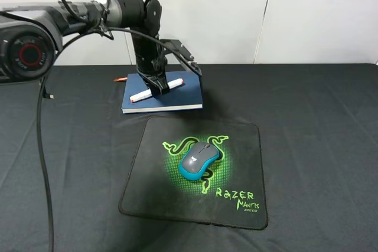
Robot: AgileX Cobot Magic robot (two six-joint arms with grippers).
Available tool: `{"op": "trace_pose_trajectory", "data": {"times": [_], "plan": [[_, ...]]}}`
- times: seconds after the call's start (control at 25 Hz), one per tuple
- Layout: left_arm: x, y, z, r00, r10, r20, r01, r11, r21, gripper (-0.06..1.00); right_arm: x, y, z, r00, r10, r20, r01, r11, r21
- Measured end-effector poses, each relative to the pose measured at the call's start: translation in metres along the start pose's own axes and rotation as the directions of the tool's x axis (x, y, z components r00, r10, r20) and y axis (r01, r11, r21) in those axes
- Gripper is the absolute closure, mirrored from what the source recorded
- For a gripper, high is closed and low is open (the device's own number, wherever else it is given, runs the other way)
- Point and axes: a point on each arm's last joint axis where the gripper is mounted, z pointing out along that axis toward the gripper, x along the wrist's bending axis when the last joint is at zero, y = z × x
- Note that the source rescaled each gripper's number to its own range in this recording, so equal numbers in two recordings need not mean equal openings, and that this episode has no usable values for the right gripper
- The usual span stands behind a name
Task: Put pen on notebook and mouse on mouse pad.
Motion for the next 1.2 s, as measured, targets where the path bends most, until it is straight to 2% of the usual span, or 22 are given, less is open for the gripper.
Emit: {"op": "trace_pose_trajectory", "data": {"times": [0.2,0.28,0.32,0.44,0.48,0.56,0.68,0.92,1.2], "plan": [[0.0,0.001,0.0,1.0,0.0,-0.004,0.0,1.0,-0.006,0.94,0.0,0.0,0.0,1.0,0.0,0.0,0.0,1.0,0.0],[0.001,0.001,0.0,1.0,0.001,-0.009,-0.001,1.0,-0.014,0.87,0.0,0.0,0.0,1.0,0.0,0.0,0.0,1.0,0.0],[0.001,0.002,0.0,1.0,0.002,-0.015,-0.002,1.0,-0.024,0.76,0.0,0.0,0.0,1.0,0.0,0.0,0.0,1.0,0.0],[0.003,0.003,0.001,1.0,0.002,-0.027,-0.003,0.999,-0.035,0.25,0.0,0.0,0.0,1.0,0.0,0.0,0.0,1.0,0.0],[0.004,0.003,0.0,0.999,0.003,-0.035,-0.004,0.999,-0.041,0.13,0.0,0.0,0.0,1.0,0.0,0.0,0.0,1.0,0.0],[0.006,0.003,0.0,0.999,0.006,-0.047,-0.008,0.999,-0.041,0.02,0.0,0.0,0.0,1.0,0.0,0.0,0.0,1.0,0.0],[0.006,0.004,-0.001,0.999,0.005,-0.049,-0.008,0.999,-0.044,-0.03,0.0,0.0,0.0,1.0,0.0,0.0,0.0,1.0,0.0],[0.006,0.004,-0.005,0.999,-0.009,-0.04,0.007,0.999,-0.039,-0.05,0.0,0.0,0.0,1.0,0.0,0.0,0.0,1.0,0.0],[0.008,0.003,-0.046,0.996,-0.088,-0.001,0.088,0.996,-0.029,-0.06,0.0,0.0,0.0,1.0,0.0,0.0,0.0,1.0,-0.001]]}}
